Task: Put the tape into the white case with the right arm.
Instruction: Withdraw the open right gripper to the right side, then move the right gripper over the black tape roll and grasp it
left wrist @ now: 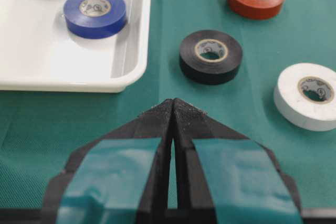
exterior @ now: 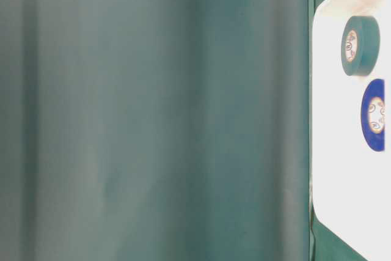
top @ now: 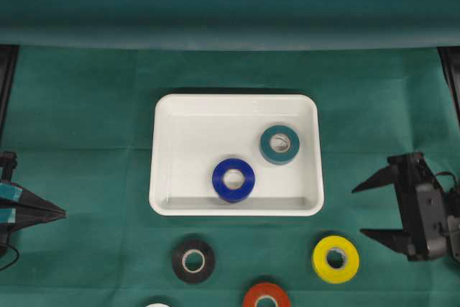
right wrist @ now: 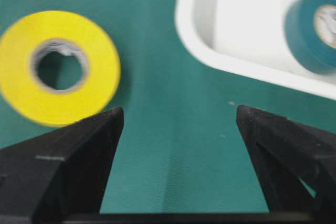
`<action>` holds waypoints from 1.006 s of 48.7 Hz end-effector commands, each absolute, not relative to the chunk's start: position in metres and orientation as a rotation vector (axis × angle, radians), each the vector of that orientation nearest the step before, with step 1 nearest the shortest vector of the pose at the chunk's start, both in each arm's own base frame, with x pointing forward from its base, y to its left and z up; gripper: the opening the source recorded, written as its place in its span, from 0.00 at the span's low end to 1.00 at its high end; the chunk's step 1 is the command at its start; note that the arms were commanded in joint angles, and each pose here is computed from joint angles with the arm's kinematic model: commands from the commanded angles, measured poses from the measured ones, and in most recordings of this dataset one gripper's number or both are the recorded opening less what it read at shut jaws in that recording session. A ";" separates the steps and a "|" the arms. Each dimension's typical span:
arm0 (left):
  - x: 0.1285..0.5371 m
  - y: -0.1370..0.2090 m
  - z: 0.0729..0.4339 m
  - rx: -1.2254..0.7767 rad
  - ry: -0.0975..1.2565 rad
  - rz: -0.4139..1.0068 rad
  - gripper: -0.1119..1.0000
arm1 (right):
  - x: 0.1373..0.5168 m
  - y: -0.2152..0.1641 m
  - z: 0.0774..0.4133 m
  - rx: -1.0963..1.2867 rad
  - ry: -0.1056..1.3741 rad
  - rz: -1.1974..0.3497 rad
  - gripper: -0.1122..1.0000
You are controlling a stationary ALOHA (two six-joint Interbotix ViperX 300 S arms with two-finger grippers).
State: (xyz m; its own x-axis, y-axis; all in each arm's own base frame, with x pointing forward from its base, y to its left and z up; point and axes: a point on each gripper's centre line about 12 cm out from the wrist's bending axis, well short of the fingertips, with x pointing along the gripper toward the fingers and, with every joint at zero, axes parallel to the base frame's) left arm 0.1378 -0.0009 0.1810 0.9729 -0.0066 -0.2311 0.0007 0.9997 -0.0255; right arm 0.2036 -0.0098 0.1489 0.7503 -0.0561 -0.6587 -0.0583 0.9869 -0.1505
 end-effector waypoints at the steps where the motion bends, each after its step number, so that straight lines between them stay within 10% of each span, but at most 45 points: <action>1: 0.139 -0.001 0.186 -0.028 0.219 -0.003 0.10 | 0.206 -0.002 0.151 -0.173 0.705 0.038 0.65; 49: 0.139 -0.001 0.185 -0.028 0.221 -0.003 0.10 | 0.250 0.013 0.162 -0.188 0.704 0.098 0.64</action>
State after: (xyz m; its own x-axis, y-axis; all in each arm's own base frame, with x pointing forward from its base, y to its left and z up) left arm 0.1378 -0.0007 0.1812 0.9733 -0.0051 -0.2296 -0.0011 0.9996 -0.0270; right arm 0.2328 0.0113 0.1543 0.7465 0.0204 -0.6651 -0.1528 0.9781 -0.1415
